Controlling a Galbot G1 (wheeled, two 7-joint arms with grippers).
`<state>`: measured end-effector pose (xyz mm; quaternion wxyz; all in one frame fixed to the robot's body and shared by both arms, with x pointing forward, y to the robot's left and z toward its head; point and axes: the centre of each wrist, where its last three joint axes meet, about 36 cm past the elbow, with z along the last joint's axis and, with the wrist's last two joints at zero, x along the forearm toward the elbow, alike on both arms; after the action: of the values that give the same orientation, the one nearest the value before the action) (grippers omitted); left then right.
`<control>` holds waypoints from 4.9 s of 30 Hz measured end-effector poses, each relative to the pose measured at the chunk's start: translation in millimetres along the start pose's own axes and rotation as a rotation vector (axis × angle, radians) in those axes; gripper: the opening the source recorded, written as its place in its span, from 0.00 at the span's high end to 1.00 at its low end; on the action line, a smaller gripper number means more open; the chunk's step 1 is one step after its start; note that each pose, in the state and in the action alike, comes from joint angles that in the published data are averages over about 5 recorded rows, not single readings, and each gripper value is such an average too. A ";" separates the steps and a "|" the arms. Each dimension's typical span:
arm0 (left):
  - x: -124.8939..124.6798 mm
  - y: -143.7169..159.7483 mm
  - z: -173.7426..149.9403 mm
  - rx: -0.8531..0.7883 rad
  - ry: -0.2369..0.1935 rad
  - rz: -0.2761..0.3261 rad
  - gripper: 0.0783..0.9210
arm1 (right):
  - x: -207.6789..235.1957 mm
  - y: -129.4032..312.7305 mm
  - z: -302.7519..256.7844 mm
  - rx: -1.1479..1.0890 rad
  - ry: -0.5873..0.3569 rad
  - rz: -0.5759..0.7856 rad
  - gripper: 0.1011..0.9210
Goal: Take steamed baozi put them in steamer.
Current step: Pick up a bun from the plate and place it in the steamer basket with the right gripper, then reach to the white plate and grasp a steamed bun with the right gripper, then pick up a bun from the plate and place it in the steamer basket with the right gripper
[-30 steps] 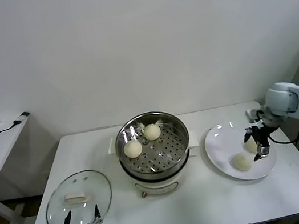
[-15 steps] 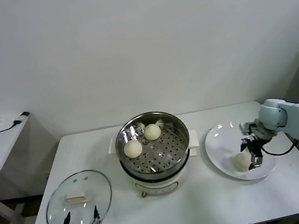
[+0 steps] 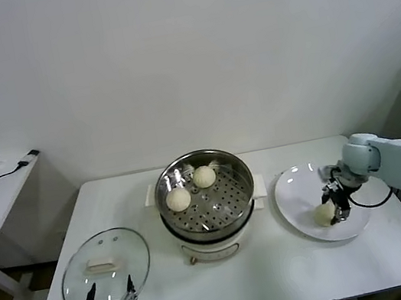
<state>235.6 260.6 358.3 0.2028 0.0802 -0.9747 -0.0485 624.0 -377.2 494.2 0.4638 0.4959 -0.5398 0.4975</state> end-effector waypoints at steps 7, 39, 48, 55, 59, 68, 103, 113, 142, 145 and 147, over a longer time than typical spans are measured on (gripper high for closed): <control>2.0 -1.9 -0.7 -0.006 0.000 0.007 0.12 | 98.9 -44.8 -51.2 0.174 -0.034 0.105 0.31; 2.7 2.4 -3.6 -0.007 -0.005 -0.003 0.12 | 96.5 18.2 -374.9 1.377 -0.081 0.008 0.31; 1.1 5.0 -2.7 -0.005 -0.002 -0.011 0.12 | 67.7 13.1 -388.8 1.438 -0.078 0.003 0.24; 2.9 5.5 -3.1 -0.005 -0.002 -0.013 0.12 | 88.0 4.9 -388.7 1.444 -0.083 0.013 0.12; 4.2 5.3 -4.2 -0.006 -0.005 -0.012 0.12 | 121.0 -11.4 -373.9 1.389 -0.072 0.030 0.12; 4.1 6.0 -7.1 -0.011 -0.018 -0.011 0.12 | 195.4 -65.9 -246.4 0.938 -0.038 0.061 0.12; 1.1 9.8 2.8 -0.013 0.018 -0.026 0.12 | -7.9 -32.4 91.0 -0.063 0.019 0.016 0.12; 1.7 10.0 3.3 -0.013 0.018 -0.026 0.12 | -25.9 -37.6 90.5 -0.096 0.041 0.023 0.16; 5.9 3.8 -7.6 -0.018 -0.005 0.001 0.12 | 167.2 -71.3 -58.0 0.052 -0.120 0.147 0.35; 5.6 3.2 -8.6 -0.018 -0.008 0.004 0.12 | 187.7 -62.7 -100.8 0.074 -0.178 0.148 0.35; 5.4 2.8 -8.8 -0.018 -0.008 0.005 0.12 | 195.4 -56.1 -127.8 0.082 -0.210 0.143 0.35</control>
<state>234.0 261.8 368.8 0.1997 0.0760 -0.9752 -0.0569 665.6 -264.9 702.4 0.3471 0.5242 -0.5986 0.4964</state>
